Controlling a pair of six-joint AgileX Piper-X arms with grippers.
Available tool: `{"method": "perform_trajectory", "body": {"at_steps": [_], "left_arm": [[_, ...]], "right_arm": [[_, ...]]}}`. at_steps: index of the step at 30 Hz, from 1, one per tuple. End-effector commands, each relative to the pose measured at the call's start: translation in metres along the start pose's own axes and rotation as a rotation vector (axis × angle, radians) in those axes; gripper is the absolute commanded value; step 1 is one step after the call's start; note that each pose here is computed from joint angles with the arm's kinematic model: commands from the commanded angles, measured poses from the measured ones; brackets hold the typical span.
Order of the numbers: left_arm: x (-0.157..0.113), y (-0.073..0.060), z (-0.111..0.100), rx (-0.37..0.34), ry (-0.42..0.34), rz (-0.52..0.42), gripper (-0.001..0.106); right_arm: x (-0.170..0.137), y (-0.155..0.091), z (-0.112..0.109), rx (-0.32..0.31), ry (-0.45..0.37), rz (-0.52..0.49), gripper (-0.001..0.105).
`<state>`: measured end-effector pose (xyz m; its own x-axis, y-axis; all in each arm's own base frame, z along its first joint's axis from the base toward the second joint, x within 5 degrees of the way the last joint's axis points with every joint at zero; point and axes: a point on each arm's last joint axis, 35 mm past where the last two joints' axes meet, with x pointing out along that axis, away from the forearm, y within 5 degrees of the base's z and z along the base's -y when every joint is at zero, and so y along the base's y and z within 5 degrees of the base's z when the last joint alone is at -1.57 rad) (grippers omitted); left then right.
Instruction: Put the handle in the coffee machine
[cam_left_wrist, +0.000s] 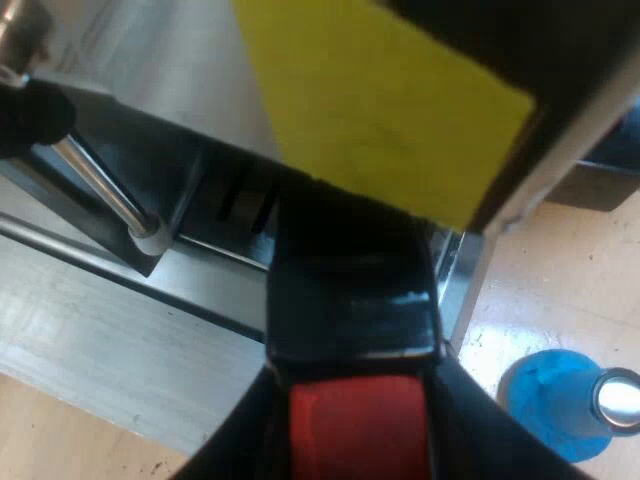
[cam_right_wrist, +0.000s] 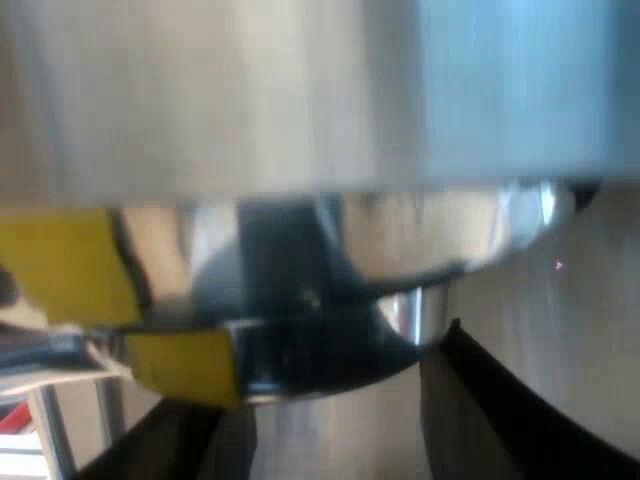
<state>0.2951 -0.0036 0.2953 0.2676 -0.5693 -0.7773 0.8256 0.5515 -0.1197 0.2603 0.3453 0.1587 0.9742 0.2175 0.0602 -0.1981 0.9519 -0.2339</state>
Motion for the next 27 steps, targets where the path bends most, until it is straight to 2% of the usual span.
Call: {"method": "perform_trajectory", "body": {"at_steps": [1, 9, 13, 22, 27], "left_arm": [[-0.015, -0.006, 0.012, 0.027, -0.112, -0.031, 0.0], [-0.015, -0.006, 0.012, 0.027, -0.112, -0.031, 0.0], [-0.015, -0.006, 0.012, 0.027, -0.112, -0.031, 0.0], [-0.015, -0.006, 0.011, 0.016, -0.105, -0.026, 0.0], [-0.015, -0.006, 0.011, 0.015, -0.095, -0.018, 0.001]], "right_arm": [[0.002, -0.002, 0.005, 0.007, -0.032, -0.011, 0.041], [0.007, -0.001, 0.012, -0.009, -0.06, 0.009, 0.041], [0.013, -0.002, 0.018, -0.06, -0.084, 0.014, 0.041], [0.013, -0.003, 0.021, -0.039, -0.105, 0.007, 0.041], [0.012, -0.006, 0.024, -0.012, -0.111, -0.047, 0.041]]}}
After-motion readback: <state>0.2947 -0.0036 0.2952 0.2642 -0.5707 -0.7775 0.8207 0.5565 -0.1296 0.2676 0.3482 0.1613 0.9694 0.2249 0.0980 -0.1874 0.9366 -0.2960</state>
